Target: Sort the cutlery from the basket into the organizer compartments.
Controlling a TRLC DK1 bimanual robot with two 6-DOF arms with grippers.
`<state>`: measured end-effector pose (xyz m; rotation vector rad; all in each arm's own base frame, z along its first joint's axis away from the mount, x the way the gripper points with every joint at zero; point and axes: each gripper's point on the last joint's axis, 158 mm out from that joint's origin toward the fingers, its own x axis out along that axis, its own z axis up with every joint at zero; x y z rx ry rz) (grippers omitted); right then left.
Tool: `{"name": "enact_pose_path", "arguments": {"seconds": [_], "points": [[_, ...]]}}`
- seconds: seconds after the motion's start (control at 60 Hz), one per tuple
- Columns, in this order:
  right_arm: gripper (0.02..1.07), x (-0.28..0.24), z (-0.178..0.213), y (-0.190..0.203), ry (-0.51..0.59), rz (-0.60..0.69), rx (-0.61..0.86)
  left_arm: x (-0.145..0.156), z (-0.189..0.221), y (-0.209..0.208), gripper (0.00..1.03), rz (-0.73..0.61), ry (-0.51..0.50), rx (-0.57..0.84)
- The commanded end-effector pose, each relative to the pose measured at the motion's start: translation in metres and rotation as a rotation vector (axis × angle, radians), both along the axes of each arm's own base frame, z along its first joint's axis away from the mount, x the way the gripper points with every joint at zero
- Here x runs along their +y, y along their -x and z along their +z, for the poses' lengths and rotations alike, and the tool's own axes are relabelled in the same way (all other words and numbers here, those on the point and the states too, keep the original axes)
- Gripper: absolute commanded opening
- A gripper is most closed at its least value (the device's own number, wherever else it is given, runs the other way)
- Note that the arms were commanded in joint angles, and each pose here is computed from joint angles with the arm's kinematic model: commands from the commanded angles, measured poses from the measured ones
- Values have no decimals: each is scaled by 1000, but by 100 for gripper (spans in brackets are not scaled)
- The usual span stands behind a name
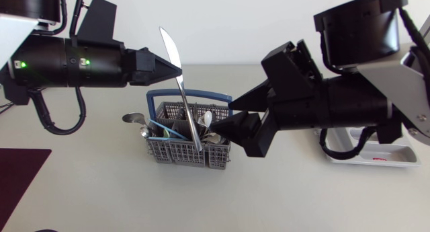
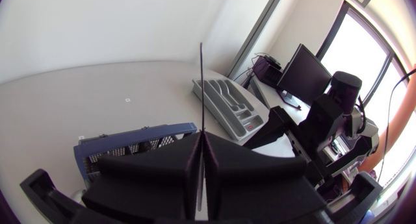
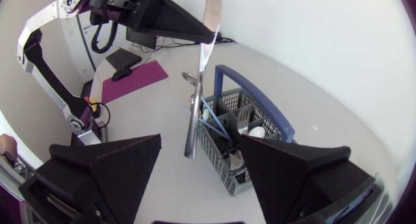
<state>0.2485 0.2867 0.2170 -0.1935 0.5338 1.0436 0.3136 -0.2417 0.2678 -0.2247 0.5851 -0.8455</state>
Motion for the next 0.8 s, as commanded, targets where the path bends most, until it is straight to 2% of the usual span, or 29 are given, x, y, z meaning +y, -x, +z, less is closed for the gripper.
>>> {"name": "enact_pose_path", "arguments": {"seconds": [0.0,0.317,0.467,0.633,0.783], "points": [[89,11,6,-4,-20,16,12,-12,26,-4,4,-22,62,-27],[88,14,9,-20,-41,1,34,-43,29,-3,4,-85,89,-25],[71,13,14,-35,-59,-24,23,-50,29,-5,4,-93,96,-9],[65,16,12,-46,-57,-34,27,-52,28,-5,4,-94,99,0],[50,18,12,-50,-63,-25,35,-52,28,-5,4,-94,102,3]]}}
